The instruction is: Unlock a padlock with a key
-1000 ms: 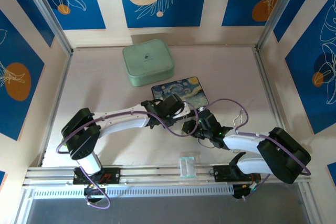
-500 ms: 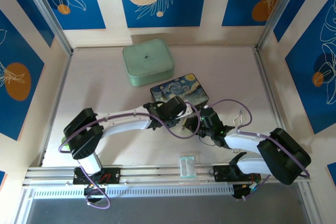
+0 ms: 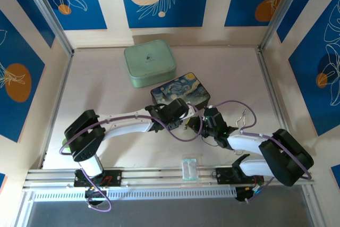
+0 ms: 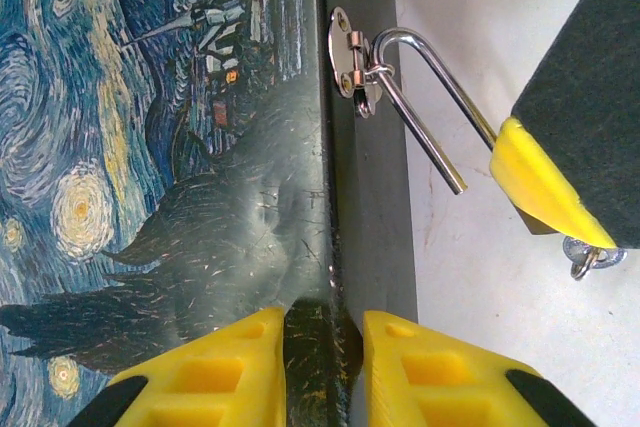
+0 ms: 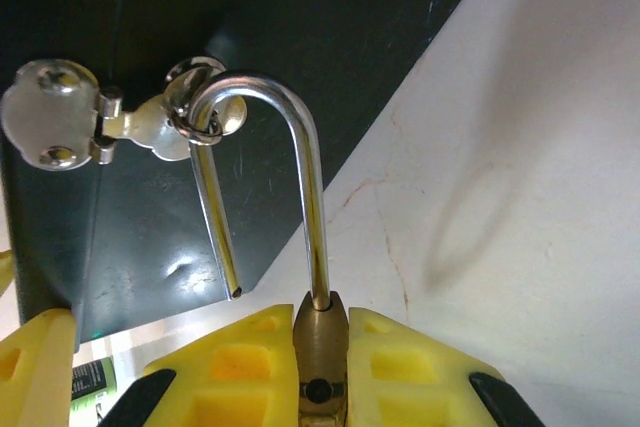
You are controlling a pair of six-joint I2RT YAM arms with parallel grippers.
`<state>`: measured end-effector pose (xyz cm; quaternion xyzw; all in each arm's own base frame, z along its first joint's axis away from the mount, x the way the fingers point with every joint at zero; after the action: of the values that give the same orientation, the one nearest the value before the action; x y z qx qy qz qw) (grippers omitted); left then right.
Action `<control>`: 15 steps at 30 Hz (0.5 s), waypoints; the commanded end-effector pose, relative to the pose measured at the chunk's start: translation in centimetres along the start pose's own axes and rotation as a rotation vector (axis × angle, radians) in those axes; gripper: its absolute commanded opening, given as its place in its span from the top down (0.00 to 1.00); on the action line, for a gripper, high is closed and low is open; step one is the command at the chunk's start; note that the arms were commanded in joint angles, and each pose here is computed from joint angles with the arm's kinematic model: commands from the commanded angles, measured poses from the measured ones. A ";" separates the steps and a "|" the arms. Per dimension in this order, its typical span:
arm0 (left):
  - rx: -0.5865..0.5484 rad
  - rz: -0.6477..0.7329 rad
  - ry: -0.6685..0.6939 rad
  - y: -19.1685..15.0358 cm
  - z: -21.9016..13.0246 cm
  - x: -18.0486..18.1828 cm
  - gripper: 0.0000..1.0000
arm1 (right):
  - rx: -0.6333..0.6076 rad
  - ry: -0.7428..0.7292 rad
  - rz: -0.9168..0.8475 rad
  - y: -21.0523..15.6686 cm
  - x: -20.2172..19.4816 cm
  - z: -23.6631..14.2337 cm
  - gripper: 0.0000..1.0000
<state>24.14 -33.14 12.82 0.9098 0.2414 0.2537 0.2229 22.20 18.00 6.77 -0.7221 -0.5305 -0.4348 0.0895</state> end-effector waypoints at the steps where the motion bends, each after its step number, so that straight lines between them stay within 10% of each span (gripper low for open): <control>1: 0.334 0.116 -0.107 -8.9 1.2 -2.7 0.77 | -0.126 0.057 0.018 3.2 2.2 -0.3 0.89; 15: 0.333 0.123 -0.079 -8.9 0.8 -2.3 0.78 | -0.177 0.088 0.121 5.3 2.1 -0.7 0.89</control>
<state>23.91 -33.22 12.90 0.9084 0.2396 0.2553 0.2286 23.38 17.70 7.80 -0.7377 -0.4903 -0.4509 0.1103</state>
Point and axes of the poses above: each hand's point on the last joint's axis, 136 mm out from that joint toward the fingers, its own z axis out along the fingers, its own x axis along the line the jaws close on, y = z × x, the point moved 4 cm from there along -z, back along the fingers, and after that the axes turned 10 degrees about -z, right-handed, at the moved point
